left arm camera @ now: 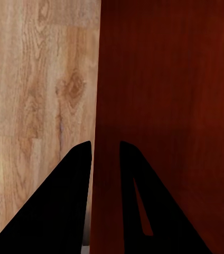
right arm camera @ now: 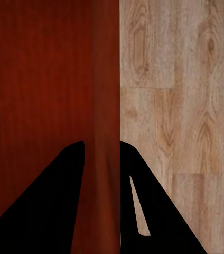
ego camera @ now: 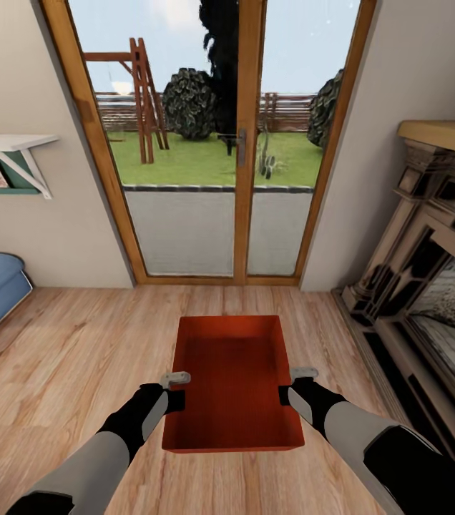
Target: Move the two storage containers from the living room to the garage. In the garage, place one container on the floor and stack the other container on top of it (either order is fine).
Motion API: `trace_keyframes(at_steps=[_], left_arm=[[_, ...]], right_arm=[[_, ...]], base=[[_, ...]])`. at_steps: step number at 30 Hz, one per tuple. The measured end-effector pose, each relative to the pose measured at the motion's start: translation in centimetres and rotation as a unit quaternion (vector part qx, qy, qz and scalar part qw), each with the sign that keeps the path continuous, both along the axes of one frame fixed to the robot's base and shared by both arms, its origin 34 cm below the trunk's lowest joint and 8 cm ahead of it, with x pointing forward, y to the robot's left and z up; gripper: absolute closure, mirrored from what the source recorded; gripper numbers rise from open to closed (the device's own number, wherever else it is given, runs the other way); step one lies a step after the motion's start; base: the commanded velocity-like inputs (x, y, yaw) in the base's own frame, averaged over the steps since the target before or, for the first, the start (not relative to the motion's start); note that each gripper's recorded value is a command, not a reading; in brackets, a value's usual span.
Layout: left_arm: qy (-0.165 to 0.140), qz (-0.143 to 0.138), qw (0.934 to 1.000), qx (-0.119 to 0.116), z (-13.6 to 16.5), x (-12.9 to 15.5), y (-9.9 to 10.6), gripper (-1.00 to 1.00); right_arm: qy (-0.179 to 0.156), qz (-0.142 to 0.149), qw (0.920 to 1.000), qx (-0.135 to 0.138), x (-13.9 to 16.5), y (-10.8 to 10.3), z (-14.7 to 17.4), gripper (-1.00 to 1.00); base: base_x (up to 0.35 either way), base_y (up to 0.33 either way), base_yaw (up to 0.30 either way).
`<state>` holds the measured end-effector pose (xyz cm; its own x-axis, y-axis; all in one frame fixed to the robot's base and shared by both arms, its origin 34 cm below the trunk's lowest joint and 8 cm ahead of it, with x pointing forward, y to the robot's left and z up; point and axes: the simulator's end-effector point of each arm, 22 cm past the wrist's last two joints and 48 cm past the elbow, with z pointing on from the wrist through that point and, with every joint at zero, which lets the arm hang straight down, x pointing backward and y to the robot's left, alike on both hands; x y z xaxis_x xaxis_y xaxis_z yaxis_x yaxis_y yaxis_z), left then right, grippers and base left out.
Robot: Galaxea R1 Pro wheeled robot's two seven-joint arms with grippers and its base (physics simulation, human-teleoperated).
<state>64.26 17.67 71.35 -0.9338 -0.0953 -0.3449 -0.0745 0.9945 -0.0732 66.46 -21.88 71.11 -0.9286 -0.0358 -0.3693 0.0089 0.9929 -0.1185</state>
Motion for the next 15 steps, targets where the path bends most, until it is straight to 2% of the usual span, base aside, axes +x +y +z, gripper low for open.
trace_keyframes(at_steps=[15], left_arm=[[-0.011,0.0,0.9999,0.0,1.2,0.6,0.0,1.0]], right_arm=[[-0.011,0.0,0.9999,0.0,0.6,0.0,1.3,1.0]], base=[[0.0,0.0,0.0]])
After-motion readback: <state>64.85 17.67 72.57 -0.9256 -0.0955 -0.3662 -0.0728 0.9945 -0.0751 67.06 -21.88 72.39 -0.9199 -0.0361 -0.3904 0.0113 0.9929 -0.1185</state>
